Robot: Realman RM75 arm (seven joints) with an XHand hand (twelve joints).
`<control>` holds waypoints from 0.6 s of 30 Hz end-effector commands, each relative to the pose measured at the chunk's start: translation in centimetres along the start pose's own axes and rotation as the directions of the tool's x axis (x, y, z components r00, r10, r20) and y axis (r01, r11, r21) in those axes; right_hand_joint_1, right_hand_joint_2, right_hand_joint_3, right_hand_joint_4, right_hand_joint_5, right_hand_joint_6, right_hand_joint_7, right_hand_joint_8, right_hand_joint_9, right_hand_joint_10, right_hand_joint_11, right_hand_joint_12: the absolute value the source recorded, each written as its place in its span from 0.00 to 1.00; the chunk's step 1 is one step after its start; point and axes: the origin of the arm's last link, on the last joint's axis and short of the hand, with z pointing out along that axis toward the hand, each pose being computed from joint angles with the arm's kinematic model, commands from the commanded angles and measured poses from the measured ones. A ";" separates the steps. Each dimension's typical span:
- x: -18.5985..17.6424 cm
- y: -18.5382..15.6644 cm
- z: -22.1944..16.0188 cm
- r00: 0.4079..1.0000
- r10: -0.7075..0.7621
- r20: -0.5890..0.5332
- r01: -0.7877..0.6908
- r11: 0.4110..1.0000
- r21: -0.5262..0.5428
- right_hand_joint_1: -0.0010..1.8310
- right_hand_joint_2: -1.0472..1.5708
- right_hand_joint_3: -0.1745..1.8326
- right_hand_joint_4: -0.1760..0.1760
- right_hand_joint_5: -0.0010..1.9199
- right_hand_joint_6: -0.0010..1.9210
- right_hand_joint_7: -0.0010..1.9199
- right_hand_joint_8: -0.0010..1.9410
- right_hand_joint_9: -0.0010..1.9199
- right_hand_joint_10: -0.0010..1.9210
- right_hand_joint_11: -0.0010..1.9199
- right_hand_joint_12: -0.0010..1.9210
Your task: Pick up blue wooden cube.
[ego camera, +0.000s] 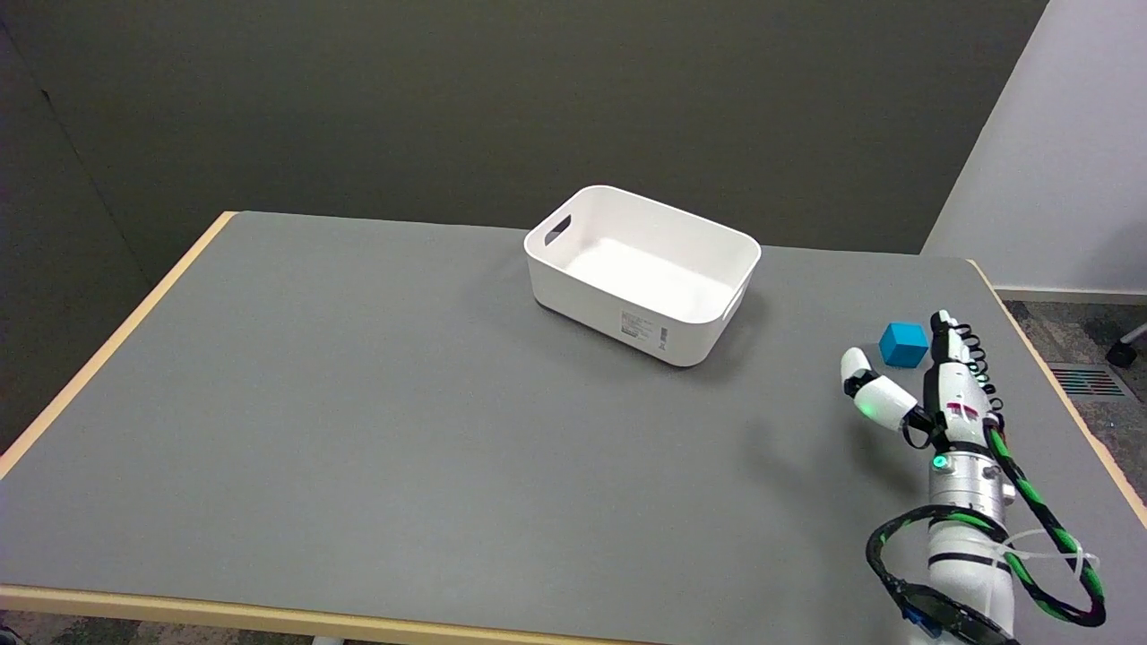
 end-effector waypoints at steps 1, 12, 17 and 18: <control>-0.9 -2.1 4.0 0.991 -0.134 -0.011 0.134 0.991 0.017 0.27 0.63 0.52 0.21 0.00 0.07 0.00 0.03 0.00 0.07 0.00 0.29; -1.1 -1.0 7.5 0.980 -0.196 0.016 0.196 0.981 0.009 0.28 0.63 0.55 0.25 0.01 0.07 0.00 0.06 0.00 0.11 0.00 0.27; 0.0 0.2 8.2 0.973 -0.232 0.002 0.232 0.973 -0.011 0.29 0.65 0.48 0.25 0.00 0.11 0.00 0.09 0.00 0.11 0.00 0.26; 0.2 0.6 8.4 0.971 -0.240 0.002 0.240 0.971 -0.020 0.29 0.65 0.48 0.25 0.00 0.11 0.00 0.09 0.00 0.11 0.00 0.26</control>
